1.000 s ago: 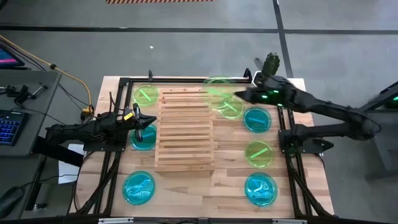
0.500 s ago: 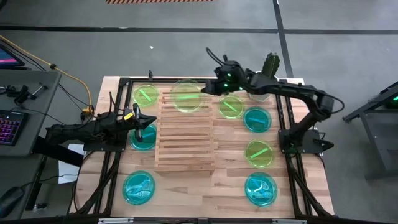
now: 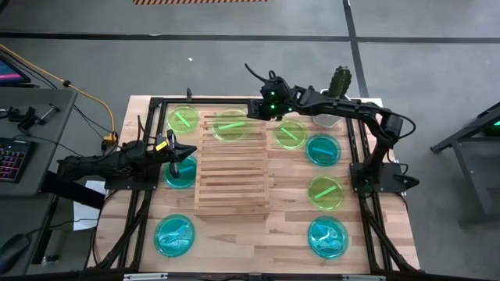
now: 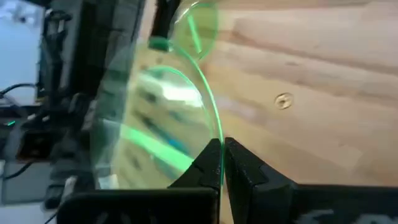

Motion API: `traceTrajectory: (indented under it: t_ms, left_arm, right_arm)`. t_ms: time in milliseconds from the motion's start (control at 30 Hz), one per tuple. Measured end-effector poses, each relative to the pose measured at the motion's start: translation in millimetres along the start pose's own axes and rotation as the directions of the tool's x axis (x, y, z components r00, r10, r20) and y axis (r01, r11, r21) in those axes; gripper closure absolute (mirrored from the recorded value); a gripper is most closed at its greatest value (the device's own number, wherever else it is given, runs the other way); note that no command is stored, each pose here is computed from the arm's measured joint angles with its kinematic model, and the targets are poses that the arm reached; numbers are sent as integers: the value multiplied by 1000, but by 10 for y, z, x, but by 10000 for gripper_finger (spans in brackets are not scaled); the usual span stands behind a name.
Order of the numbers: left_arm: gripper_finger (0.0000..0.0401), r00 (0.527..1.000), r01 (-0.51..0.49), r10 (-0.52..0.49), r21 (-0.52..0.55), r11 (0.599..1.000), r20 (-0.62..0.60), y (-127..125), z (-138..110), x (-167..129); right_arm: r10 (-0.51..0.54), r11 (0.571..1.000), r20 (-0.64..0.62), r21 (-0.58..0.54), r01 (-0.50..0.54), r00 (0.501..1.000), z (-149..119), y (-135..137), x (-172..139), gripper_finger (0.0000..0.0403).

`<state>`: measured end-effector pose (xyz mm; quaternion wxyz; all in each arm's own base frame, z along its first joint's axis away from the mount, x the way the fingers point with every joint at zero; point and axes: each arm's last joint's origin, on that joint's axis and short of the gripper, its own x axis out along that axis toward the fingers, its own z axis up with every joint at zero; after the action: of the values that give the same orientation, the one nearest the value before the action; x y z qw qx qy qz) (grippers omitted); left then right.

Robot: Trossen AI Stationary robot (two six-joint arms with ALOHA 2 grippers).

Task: Place and stack plates onto a shelf
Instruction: Put the middle green plate on the shelf, then put the top left blue plate on the shelf

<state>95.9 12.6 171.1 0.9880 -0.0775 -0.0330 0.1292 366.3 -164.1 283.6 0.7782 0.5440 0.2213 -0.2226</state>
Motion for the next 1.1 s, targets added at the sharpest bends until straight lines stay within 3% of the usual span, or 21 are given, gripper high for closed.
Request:
traceTrajectory:
  t_ms: [433, 633, 833, 967, 1100]
  left_arm:
    - [401, 1000, 0, 0, 0, 1000, 0, 0, 0, 0]
    - [401, 1000, 0, 0, 0, 1000, 0, 0, 0, 0]
    - [401, 1000, 0, 0, 0, 1000, 0, 0, 0, 0]
    - [401, 1000, 0, 0, 0, 1000, 0, 0, 0, 0]
    - [401, 1000, 0, 0, 0, 1000, 0, 0, -1, 0]
  right_arm:
    - [-36, 999, 69, 28, 34, 997, 29, -5, -14, 391]
    - [-40, 998, 69, 52, 36, 997, 27, -9, -14, 317]
    - [-56, 998, 78, -7, 57, 995, 76, -36, -93, 236]
    - [-63, 996, 91, -57, 68, 994, 146, -36, -306, 213]
    - [-79, 980, 81, -178, 92, 994, 126, 11, -663, 210]
